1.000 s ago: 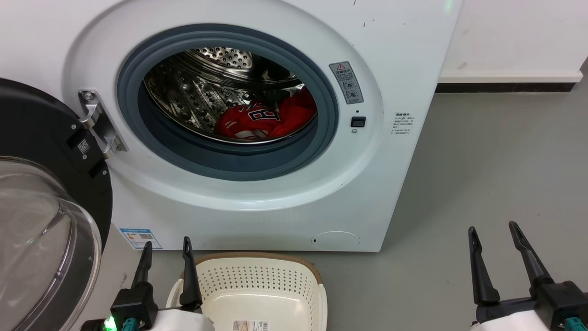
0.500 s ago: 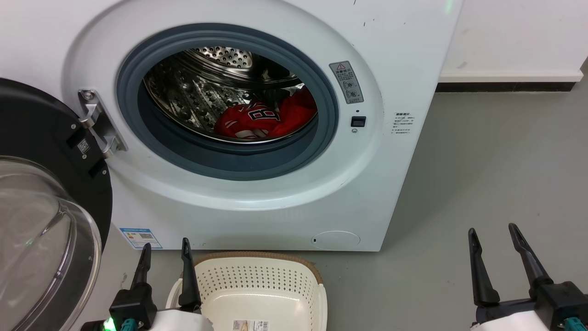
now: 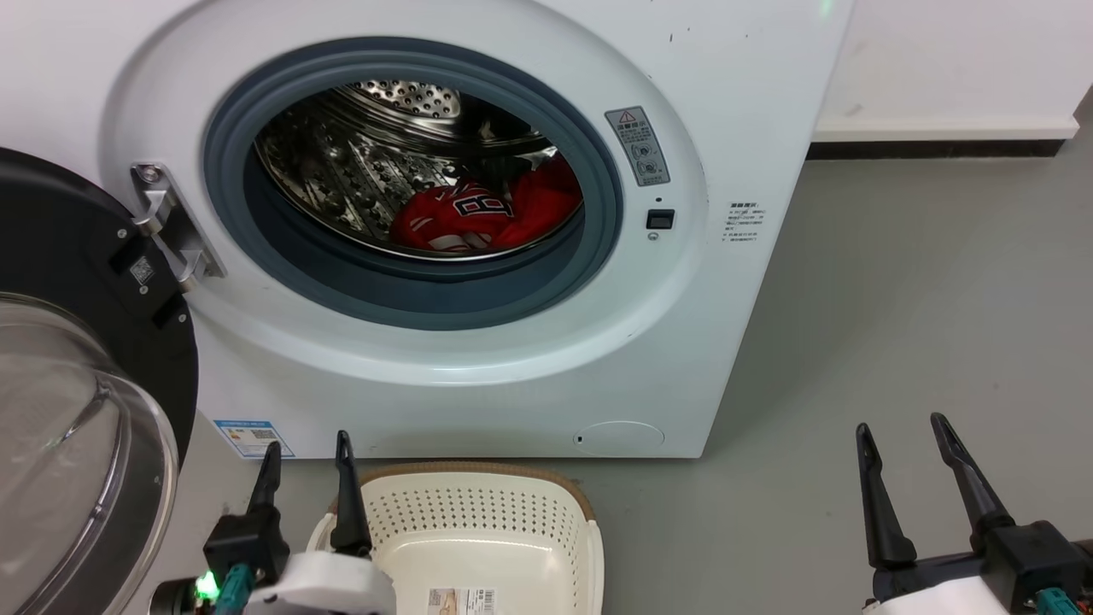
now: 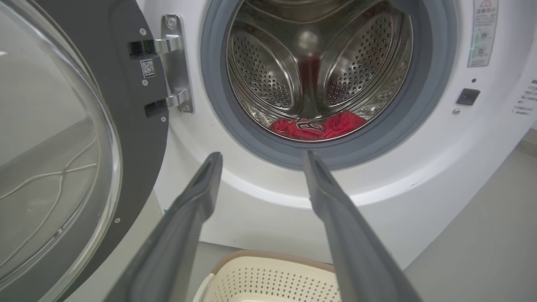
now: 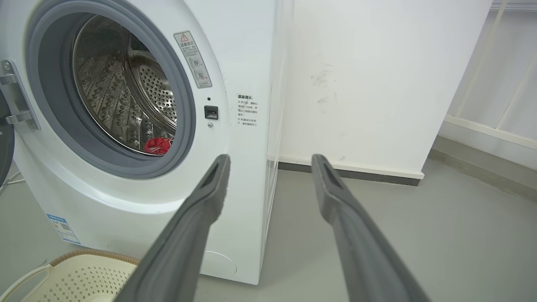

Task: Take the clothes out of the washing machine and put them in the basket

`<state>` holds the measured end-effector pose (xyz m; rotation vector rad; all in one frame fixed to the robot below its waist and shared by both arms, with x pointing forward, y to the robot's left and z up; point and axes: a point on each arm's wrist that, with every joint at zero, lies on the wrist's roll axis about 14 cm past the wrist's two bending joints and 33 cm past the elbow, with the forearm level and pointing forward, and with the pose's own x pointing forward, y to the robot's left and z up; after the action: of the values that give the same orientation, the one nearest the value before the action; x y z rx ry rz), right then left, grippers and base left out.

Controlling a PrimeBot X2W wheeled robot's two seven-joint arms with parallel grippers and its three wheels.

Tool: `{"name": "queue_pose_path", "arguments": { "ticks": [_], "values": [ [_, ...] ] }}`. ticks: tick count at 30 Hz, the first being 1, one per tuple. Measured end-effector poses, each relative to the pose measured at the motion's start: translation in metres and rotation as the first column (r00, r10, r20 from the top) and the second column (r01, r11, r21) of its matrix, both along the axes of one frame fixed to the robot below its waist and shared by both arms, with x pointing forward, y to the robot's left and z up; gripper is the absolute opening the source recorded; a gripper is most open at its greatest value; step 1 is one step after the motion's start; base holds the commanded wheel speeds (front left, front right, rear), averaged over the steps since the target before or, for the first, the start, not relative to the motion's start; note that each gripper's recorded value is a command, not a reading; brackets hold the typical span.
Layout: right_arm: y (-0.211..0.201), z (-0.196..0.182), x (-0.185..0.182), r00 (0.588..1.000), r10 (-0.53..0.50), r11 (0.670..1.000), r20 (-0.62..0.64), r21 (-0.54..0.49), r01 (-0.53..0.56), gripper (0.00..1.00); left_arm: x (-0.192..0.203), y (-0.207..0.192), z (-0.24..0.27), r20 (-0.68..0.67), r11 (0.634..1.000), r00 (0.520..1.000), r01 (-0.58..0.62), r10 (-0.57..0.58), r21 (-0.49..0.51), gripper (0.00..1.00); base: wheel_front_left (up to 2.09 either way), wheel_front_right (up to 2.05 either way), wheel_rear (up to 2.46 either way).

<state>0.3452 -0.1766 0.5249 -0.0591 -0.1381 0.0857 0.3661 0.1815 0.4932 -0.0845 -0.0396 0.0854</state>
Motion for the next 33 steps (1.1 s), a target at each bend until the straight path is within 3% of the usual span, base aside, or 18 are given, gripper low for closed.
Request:
{"name": "queue_pose_path", "arguments": {
  "ticks": [15, 33],
  "values": [
    [-0.014, -0.006, 0.024, 0.999, -0.045, 0.999, -0.019, -0.015, 0.045, 1.0, 0.117, -0.018, -0.008, -0.043, 0.986, 0.988, 0.152, -0.15, 0.073, 1.0, 0.0, 0.0, 0.0],
    [-0.04, -0.047, 0.073, 0.987, -0.113, 0.994, -0.112, -0.014, 0.112, 1.0, 0.278, -0.038, -0.06, -0.21, 0.948, 0.944, 0.286, -0.254, 0.139, 1.0, 0.0, 0.0, 0.0]
  ]
}}
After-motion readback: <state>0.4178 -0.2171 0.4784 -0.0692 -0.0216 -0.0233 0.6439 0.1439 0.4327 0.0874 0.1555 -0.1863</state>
